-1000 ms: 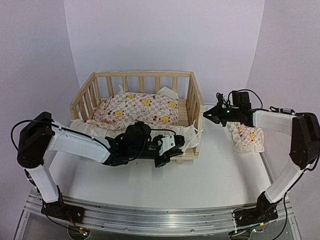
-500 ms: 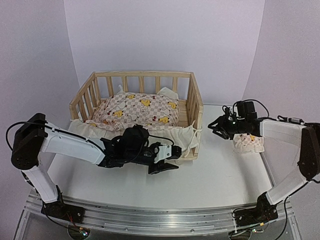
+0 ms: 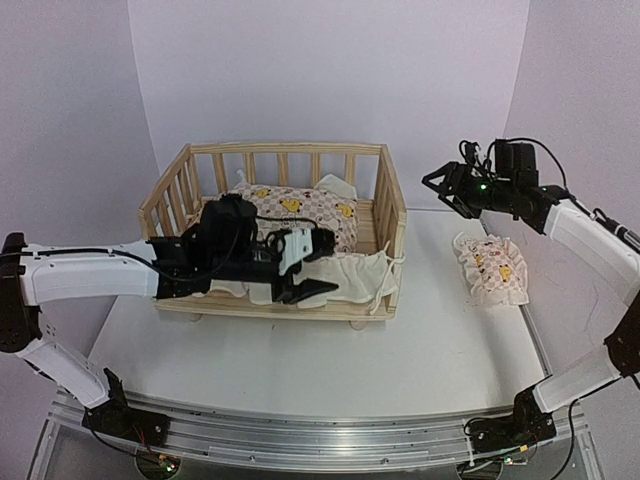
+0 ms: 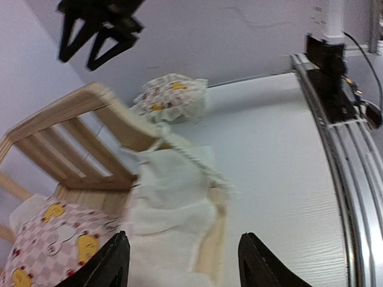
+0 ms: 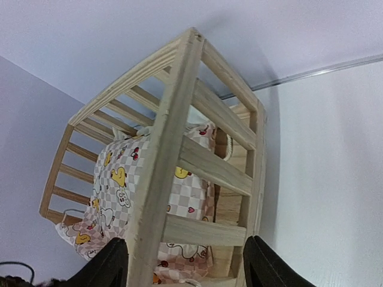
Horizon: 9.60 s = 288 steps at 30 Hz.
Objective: Set up the pet bed
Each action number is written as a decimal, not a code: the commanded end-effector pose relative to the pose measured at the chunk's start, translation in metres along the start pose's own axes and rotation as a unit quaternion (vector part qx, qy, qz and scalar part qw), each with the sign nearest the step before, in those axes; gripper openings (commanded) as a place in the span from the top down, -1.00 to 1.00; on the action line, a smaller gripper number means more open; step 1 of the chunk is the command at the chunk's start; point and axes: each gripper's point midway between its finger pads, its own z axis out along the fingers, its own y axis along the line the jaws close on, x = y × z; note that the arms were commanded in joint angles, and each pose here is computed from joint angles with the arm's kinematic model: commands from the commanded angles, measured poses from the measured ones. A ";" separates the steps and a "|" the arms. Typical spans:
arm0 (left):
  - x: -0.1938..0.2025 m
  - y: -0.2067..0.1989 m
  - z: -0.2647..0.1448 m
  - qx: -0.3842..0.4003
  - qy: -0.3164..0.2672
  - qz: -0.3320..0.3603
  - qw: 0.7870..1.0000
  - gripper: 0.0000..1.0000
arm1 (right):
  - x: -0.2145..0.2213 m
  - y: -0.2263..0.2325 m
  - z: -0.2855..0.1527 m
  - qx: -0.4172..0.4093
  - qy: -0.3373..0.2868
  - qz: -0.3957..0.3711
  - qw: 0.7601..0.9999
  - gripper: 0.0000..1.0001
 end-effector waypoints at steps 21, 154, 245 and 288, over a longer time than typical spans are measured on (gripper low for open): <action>0.111 0.315 -0.306 -0.496 0.234 -0.212 0.809 -0.72 | 0.130 0.093 0.015 0.016 0.112 -0.048 0.992 0.55; 0.006 0.215 -0.166 -0.124 0.046 -0.125 0.983 -0.09 | 0.126 0.123 0.106 0.122 -0.047 0.009 0.991 0.26; -0.044 0.189 -0.063 -0.104 0.097 -0.150 0.979 -0.25 | 0.249 0.053 0.020 -0.022 0.172 -0.023 0.985 0.27; 0.116 0.080 0.035 0.095 0.267 -0.123 0.951 1.00 | 0.240 0.048 0.011 -0.011 0.151 -0.008 0.988 0.18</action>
